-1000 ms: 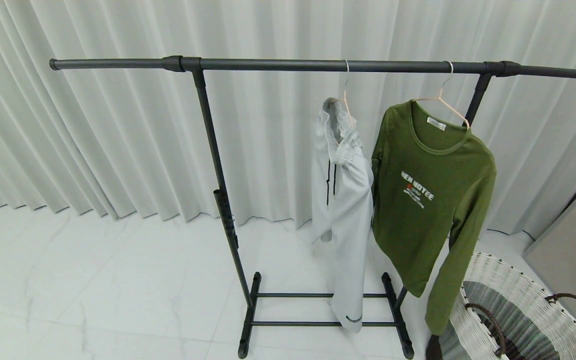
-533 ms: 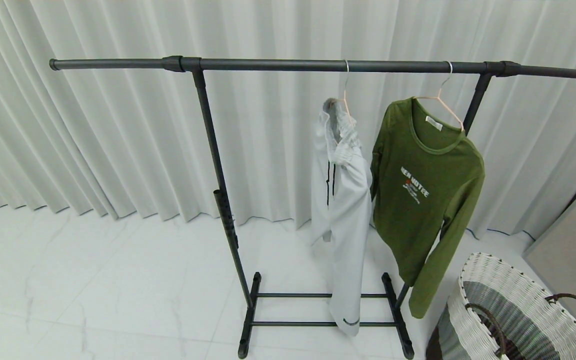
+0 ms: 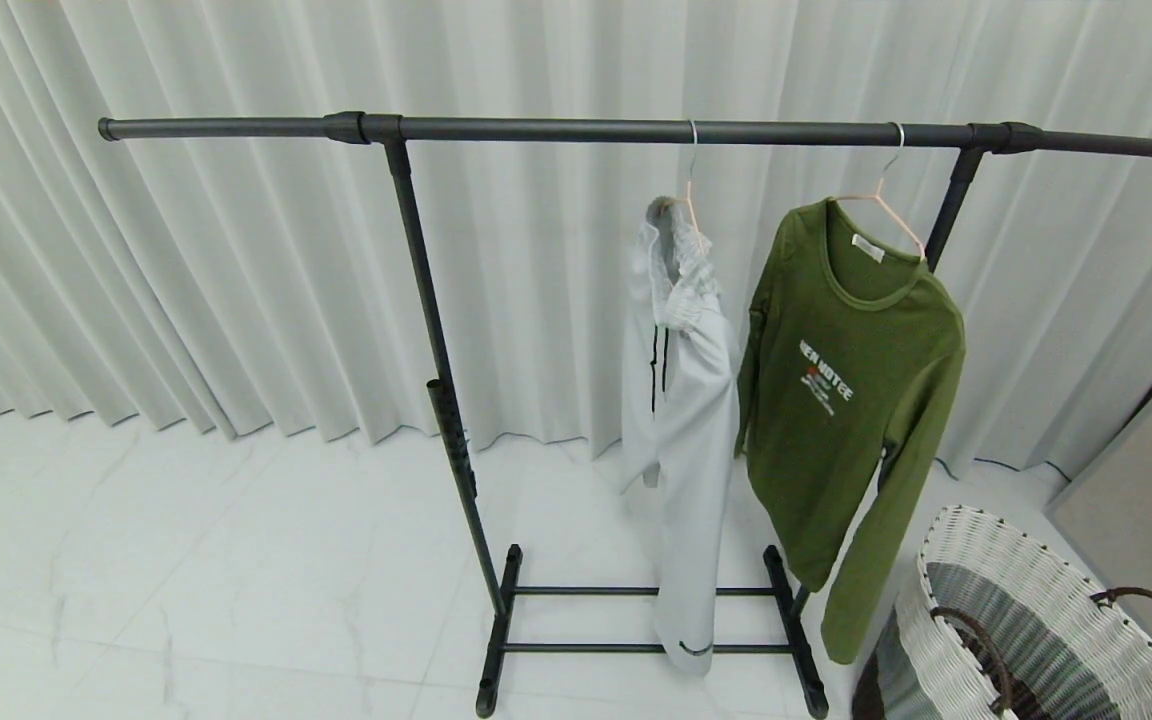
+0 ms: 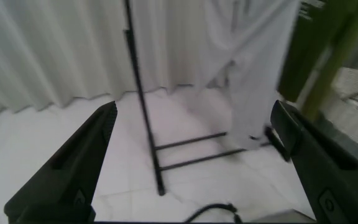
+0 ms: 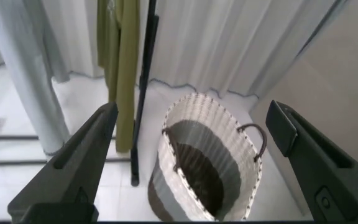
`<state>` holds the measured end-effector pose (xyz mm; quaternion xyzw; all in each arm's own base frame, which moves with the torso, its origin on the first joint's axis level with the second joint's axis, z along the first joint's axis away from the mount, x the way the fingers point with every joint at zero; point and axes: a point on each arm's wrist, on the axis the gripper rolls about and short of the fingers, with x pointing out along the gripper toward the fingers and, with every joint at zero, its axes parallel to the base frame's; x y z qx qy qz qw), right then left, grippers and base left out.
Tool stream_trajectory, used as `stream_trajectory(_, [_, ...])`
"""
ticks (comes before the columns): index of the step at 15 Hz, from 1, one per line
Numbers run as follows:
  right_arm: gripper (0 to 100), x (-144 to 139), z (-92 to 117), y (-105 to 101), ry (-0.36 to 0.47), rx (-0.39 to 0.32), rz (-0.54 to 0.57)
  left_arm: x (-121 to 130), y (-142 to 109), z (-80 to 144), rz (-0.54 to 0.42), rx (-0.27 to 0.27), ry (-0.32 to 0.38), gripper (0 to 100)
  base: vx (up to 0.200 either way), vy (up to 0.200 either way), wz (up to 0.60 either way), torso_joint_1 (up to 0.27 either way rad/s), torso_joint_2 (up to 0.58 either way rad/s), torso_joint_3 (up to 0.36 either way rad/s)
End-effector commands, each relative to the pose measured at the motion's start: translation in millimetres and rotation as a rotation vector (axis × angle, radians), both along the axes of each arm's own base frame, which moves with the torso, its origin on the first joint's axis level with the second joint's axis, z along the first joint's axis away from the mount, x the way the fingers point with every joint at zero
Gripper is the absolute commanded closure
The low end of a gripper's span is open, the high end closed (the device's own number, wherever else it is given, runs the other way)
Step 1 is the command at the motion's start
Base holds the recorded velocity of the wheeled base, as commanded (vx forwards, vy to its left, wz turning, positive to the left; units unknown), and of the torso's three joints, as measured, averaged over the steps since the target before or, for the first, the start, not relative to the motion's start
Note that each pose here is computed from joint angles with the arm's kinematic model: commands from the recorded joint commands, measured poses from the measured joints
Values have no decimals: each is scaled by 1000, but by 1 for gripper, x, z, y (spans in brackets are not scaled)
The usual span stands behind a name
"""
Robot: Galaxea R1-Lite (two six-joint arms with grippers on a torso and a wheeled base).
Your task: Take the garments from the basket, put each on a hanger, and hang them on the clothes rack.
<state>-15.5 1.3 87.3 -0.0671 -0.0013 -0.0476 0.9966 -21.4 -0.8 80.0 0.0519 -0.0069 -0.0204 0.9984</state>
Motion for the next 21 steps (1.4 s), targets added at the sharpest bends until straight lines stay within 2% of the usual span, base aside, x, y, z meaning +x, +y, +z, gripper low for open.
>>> stream_trajectory(1, [0,0,0,0,7,9,17,-1,2,-1,117,-69,-22,0,0,0,0,0,0,0])
stream_trajectory(2, [0,1,0,2,8,12,86,-1,2,-1,113,-100,-22,0,0,0,0,0,0,0])
stream_trajectory(4, [0,0,-1,5,15,12,215,-1,2,-2,75,-97,-8,0,0,0,0,0,0,0])
stream_trajectory(5, [0,0,-6,6,75,25,285,-1,1,-3,51,-80,2,0,0,0,0,0,0,0])
stream_trajectory(8, [0,-2,-6,8,91,28,345,-1,1,-4,51,-86,4,0,0,0,0,0,0,0])
stream_trajectory(10, [0,-1,-6,7,85,23,326,-1,1,-4,54,-97,4,0,0,0,0,0,0,0])
stream_trajectory(12, [0,1,-3,0,37,18,7,-1,1,-4,54,-97,4,0,0,0,0,0,0,0])
stream_trajectory(13, [0,0,-6,-1,66,47,-24,-1,1,-4,54,-97,4,0,0,0,0,0,0,0])
stream_trajectory(14, [0,0,-10,-1,106,101,-26,-1,1,-4,54,-98,4,0,0,0,0,0,0,0])
stream_trajectory(15, [0,1,-10,-1,111,98,14,-1,1,-4,54,-98,4,0,0,0,0,0,0,0])
stream_trajectory(16, [0,-1,-10,-3,90,85,105,-1,1,-4,54,-98,4,0,0,0,0,0,0,0])
stream_trajectory(17, [0,-2,-11,-3,81,84,123,-1,1,-4,54,-98,4,0,0,0,0,0,0,0])
stream_trajectory(21, [0,-7,-12,-2,2,117,71,-1,1,-4,54,-98,4,0,0,0,0,0,0,0])
